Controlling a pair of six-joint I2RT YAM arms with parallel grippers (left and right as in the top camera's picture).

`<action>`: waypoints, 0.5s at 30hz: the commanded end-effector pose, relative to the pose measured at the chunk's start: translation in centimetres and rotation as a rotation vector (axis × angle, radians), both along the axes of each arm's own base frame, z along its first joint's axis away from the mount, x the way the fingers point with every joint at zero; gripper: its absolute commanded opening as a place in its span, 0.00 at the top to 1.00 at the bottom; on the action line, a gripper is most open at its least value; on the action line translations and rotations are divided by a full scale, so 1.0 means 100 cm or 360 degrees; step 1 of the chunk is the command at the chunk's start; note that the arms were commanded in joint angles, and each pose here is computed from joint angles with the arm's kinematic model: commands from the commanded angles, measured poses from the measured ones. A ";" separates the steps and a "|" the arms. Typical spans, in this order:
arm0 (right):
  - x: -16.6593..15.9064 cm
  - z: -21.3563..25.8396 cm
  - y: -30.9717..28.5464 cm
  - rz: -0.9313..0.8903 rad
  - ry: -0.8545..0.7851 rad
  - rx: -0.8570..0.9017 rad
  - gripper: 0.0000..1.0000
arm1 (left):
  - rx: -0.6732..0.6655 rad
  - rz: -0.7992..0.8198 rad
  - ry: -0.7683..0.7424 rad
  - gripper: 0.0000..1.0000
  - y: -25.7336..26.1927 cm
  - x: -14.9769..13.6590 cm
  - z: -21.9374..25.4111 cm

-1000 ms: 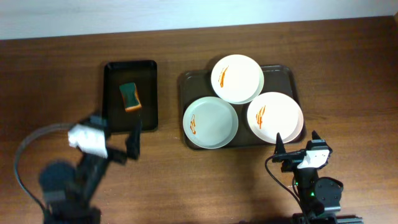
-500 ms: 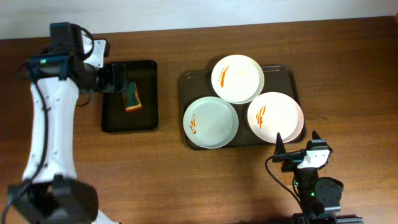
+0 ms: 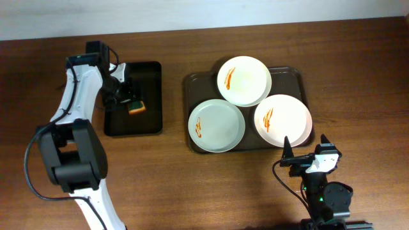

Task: Clean dirty plates on tray and stack at the side
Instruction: 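Reach the left gripper down to the green sponge in the black tray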

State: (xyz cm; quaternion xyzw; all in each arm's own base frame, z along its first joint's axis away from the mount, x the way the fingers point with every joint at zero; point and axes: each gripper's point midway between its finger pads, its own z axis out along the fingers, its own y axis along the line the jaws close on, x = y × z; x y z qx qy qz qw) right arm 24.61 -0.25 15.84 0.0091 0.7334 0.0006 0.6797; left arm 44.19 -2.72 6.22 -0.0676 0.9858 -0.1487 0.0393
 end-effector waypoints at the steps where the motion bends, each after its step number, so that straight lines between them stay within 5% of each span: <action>1: 0.000 -0.003 -0.003 -0.0022 0.0009 -0.0011 0.02 | 0.0224 0.0079 0.0048 0.26 0.024 0.000 -0.014; 4: 0.000 -0.003 -0.003 -0.0022 0.0009 -0.0011 0.02 | 0.0268 0.0105 0.0037 0.32 0.026 0.002 -0.017; 15: 0.000 -0.003 -0.003 -0.0022 0.0009 -0.0011 0.02 | 0.0564 0.0127 0.0019 0.30 0.022 0.002 -0.031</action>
